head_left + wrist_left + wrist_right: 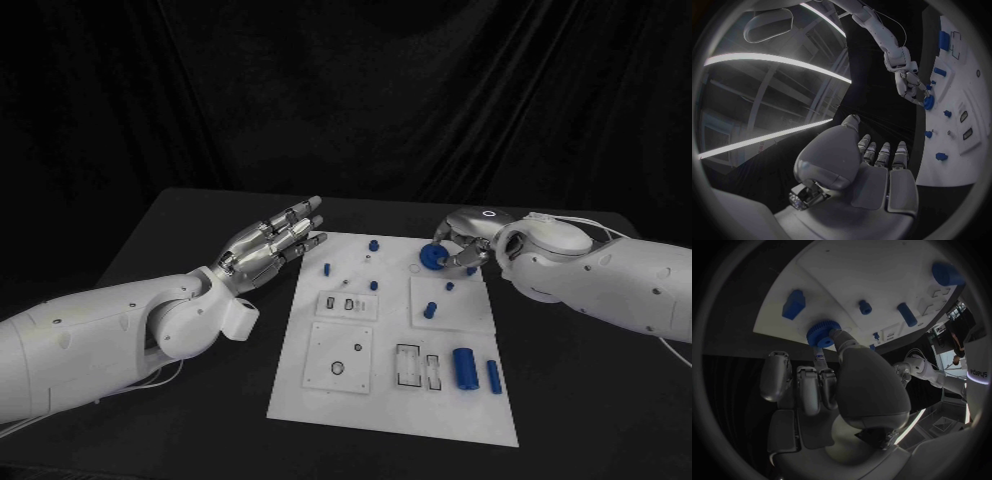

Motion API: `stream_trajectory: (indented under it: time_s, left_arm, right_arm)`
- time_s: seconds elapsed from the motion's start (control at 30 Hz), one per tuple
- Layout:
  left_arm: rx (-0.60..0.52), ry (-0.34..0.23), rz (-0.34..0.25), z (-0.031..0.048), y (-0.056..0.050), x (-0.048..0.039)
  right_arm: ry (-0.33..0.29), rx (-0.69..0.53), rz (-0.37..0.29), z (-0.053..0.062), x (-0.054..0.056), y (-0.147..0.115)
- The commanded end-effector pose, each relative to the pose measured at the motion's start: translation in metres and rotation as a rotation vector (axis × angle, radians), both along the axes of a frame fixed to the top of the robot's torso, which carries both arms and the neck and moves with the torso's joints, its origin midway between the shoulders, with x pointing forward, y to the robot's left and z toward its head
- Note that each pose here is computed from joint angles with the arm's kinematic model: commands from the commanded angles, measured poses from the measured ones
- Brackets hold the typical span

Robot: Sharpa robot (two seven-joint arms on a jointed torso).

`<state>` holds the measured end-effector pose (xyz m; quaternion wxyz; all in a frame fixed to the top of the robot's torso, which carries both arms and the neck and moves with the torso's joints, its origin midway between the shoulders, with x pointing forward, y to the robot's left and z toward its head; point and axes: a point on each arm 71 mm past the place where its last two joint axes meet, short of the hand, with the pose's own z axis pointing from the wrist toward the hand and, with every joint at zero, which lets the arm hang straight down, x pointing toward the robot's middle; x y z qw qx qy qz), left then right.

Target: Assemble the parts on the task board

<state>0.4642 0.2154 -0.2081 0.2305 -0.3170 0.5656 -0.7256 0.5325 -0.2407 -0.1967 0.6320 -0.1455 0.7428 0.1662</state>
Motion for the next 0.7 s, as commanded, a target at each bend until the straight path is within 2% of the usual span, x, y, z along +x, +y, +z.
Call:
stream_trajectory:
  time_s: [0.03,0.13,0.3,0.7]
  left_arm:
    - [-0.009,0.001,-0.010,0.0003,-0.001,-0.0013]
    - [-0.006,0.003,-0.010,0.0001,-0.001,-0.0014]
    - [-0.007,0.005,-0.018,-0.0001,-0.004,-0.0015]
    - [-0.005,0.009,-0.025,-0.0008,-0.005,-0.0006]
  right_arm:
    - [-0.009,0.033,0.022,0.012,0.001,0.010]
    - [-0.012,0.051,0.049,0.018,0.003,0.025]
    - [-0.001,0.056,0.089,0.020,0.006,0.046]
    - [0.032,0.038,0.131,0.011,0.015,0.078]
